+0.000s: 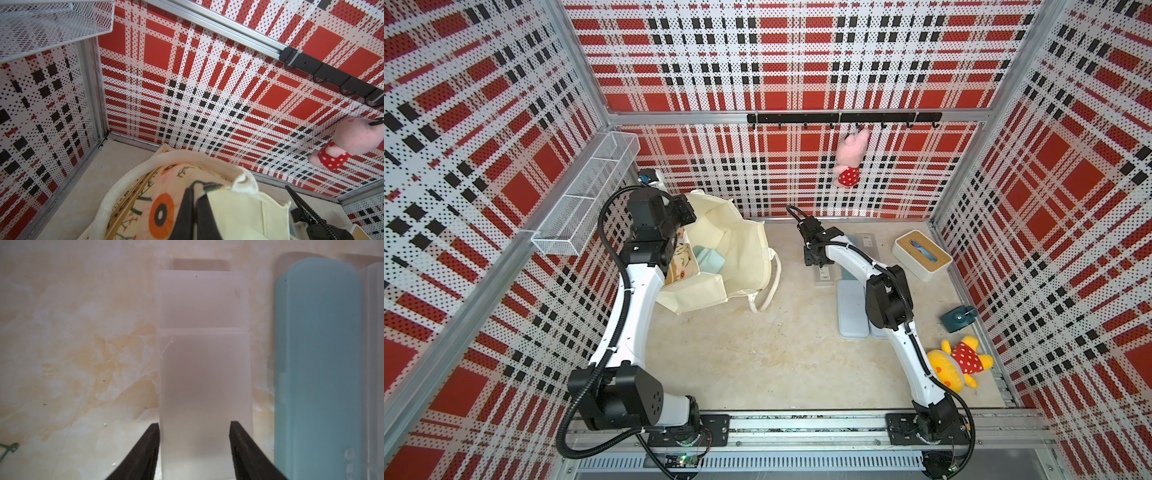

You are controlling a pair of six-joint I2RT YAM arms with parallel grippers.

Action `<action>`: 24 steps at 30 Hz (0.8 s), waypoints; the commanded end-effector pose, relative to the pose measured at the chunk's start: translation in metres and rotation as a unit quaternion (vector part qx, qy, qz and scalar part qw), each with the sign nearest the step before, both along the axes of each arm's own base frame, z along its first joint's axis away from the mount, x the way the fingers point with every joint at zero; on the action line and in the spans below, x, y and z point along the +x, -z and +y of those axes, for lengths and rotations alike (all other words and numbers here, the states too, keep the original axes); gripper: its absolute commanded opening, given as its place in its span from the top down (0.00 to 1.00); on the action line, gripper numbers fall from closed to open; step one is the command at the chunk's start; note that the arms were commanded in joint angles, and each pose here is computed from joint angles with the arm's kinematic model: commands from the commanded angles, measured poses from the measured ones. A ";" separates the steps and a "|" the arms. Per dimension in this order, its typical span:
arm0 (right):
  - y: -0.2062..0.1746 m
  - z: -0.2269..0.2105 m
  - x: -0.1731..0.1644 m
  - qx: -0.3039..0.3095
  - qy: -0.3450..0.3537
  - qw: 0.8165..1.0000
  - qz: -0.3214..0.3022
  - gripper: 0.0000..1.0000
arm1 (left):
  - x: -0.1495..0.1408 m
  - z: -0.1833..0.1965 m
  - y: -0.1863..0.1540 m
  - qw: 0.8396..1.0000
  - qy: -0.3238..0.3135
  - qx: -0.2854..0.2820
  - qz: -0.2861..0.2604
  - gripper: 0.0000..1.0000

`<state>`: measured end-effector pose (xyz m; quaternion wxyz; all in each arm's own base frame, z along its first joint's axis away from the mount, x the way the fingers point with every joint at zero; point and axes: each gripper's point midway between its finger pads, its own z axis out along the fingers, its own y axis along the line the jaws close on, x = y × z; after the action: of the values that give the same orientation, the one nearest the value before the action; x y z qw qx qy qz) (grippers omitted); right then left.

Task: Take out the pencil case from the canvas bag
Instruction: Place the pencil case at the center of the board, then adjust the pencil case at the center of the board.

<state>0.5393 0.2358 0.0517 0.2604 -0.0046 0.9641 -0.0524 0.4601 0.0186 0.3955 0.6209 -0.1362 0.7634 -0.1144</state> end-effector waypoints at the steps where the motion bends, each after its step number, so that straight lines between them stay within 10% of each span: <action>1: 0.017 -0.016 -0.002 -0.026 0.013 0.999 0.018 0.44 | -0.013 0.000 -0.060 0.996 0.002 0.000 -0.094 1.00; 24: 0.019 -0.045 -0.001 -0.068 0.026 0.997 0.020 0.47 | -0.011 -0.004 -0.058 0.995 0.012 -0.006 -0.094 1.00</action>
<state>0.5436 0.2087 0.0485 0.2626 0.0147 0.9603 -0.0934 0.4603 0.0164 0.3947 0.6197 -0.1347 0.7636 -0.1215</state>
